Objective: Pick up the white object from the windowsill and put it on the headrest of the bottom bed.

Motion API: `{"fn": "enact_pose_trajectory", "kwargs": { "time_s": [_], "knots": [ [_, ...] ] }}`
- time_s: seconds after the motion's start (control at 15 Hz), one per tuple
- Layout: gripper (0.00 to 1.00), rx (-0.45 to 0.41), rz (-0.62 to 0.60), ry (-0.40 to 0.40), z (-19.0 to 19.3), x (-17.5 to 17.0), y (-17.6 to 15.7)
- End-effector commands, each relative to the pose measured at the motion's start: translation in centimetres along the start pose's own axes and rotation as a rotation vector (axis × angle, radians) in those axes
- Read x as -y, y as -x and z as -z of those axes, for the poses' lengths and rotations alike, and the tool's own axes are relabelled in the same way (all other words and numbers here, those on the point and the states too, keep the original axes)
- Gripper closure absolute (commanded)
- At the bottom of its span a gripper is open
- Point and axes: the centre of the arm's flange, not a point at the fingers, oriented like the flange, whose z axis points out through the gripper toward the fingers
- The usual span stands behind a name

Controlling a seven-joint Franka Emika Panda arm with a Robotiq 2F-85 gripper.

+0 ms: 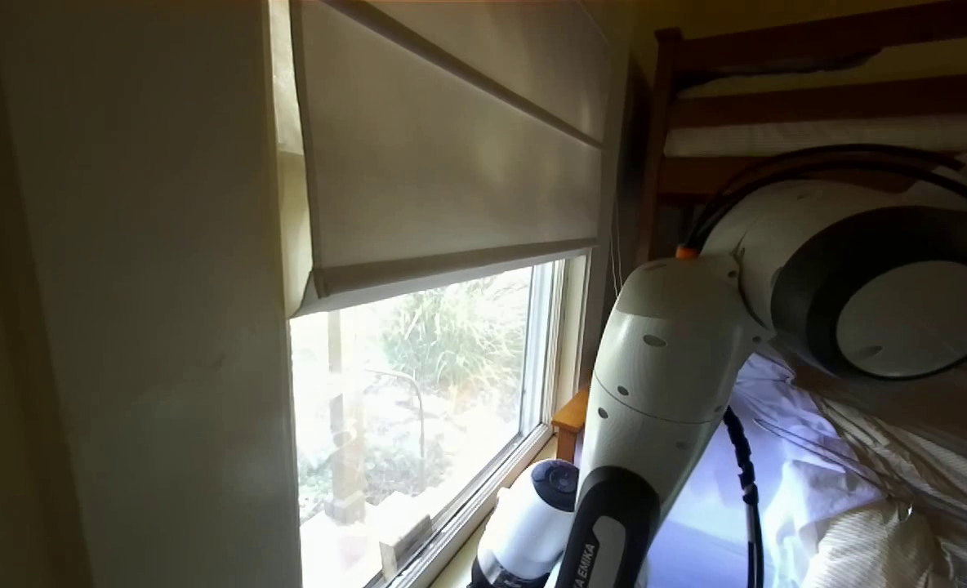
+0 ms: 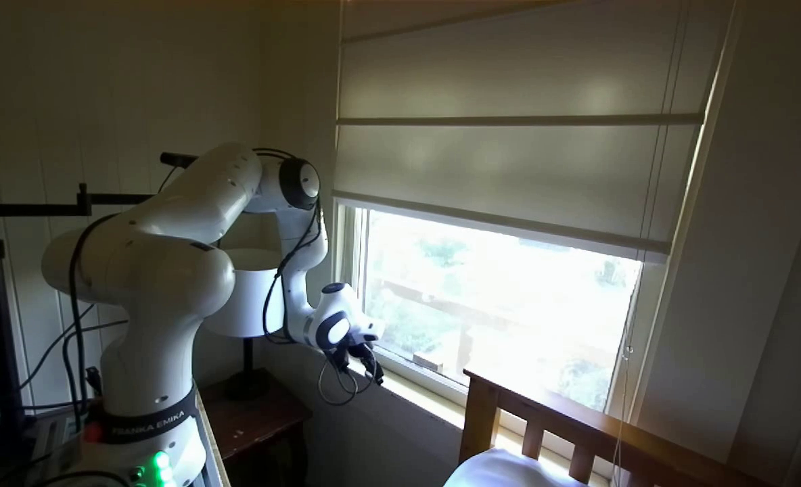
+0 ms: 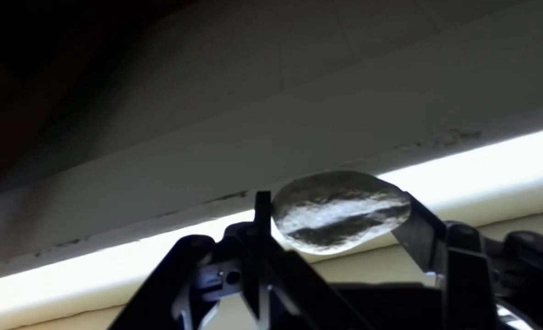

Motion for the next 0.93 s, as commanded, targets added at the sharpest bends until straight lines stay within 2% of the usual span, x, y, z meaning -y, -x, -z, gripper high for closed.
{"fn": "enact_pose_trajectory", "kwargs": {
  "time_s": [0.0,0.4,0.53,0.6,0.67,0.87],
  "knots": [
    [0.58,-0.022,-0.159,0.048,5.1,-3.2,1.8],
    [0.58,-0.047,-0.433,0.226,10.8,-10.0,4.4],
    [0.58,-0.073,-0.476,0.269,12.9,-11.9,4.5],
    [0.58,-0.078,-0.468,0.265,13.9,-12.5,4.5],
    [0.33,-0.061,-0.443,0.262,9.7,-12.2,4.6],
    [0.33,-0.064,-0.455,0.265,11.5,-12.9,4.8]
  ]
}}
